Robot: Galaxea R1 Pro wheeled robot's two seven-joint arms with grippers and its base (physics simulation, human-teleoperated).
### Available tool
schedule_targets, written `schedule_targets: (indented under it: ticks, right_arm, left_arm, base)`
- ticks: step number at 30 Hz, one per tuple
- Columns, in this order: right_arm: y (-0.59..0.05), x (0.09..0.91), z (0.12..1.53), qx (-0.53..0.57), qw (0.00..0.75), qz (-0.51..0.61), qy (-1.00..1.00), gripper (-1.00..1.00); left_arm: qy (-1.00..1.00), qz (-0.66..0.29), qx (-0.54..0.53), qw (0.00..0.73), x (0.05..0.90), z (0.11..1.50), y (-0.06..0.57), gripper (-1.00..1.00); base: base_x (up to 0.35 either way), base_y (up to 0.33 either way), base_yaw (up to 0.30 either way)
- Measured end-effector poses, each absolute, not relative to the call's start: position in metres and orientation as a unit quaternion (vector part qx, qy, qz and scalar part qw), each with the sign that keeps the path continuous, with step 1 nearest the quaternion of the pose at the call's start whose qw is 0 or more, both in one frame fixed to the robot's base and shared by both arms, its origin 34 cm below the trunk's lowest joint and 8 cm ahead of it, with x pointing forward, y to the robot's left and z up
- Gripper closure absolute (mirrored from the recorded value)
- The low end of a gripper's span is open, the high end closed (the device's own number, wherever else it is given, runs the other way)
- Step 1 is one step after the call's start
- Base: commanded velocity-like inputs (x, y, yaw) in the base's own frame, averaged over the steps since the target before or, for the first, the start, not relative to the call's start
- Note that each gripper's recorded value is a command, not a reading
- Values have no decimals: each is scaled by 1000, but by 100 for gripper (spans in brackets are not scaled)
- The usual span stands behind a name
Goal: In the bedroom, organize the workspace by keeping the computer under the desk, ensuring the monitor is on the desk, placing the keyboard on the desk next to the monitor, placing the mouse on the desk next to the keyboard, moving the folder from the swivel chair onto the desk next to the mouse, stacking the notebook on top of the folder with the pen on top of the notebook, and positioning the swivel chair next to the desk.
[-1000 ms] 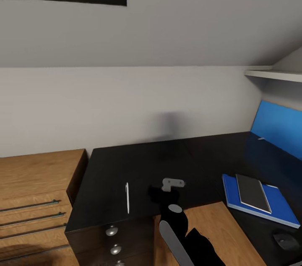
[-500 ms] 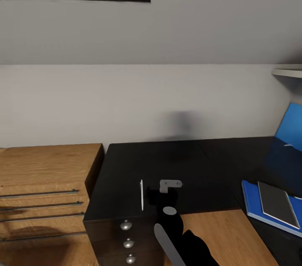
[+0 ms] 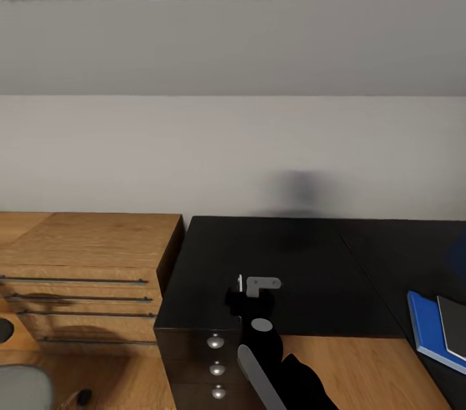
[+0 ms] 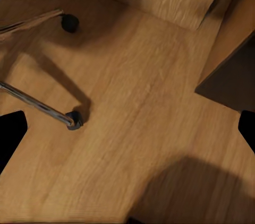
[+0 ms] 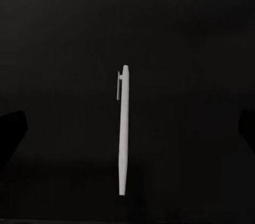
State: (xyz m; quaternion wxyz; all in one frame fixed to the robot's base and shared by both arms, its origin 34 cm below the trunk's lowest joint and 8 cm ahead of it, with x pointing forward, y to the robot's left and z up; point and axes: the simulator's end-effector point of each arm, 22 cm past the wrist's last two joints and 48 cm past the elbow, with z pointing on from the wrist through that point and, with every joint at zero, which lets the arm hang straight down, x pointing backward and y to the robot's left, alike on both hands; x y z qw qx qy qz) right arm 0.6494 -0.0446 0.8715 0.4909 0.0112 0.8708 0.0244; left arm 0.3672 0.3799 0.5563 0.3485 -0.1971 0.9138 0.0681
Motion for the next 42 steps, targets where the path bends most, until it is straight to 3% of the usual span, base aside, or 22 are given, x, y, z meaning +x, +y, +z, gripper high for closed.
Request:
schedule_targets:
  ticks: [11, 21, 34, 37, 42]
  right_arm:
    - [-46, 650, 866, 11, 487, 22, 873, -100]
    - [-47, 652, 860, -2, 491, 10, 871, -100]
    - [-93, 782, 890, -24, 503, -66, 862, -100]
    - [-126, 835, 904, -13, 478, -62, 876, -100]
    - [-140, 847, 901, -11, 457, -57, 888, -100]
  left_arm:
    - [916, 66, -195, 345, 365, 554, 376, -100]
    - [917, 64, -193, 344, 365, 553, 374, -100]
    - [917, 63, -192, 344, 365, 553, 373, -100]
    - [917, 63, -192, 344, 365, 553, 373, -100]
    - [917, 63, -192, 344, 365, 553, 373, -100]
  base:
    - [0, 0, 235]
    - [0, 0, 38]
    - [0, 0, 1]
    - [0, 0, 0]
    - [0, 0, 0]
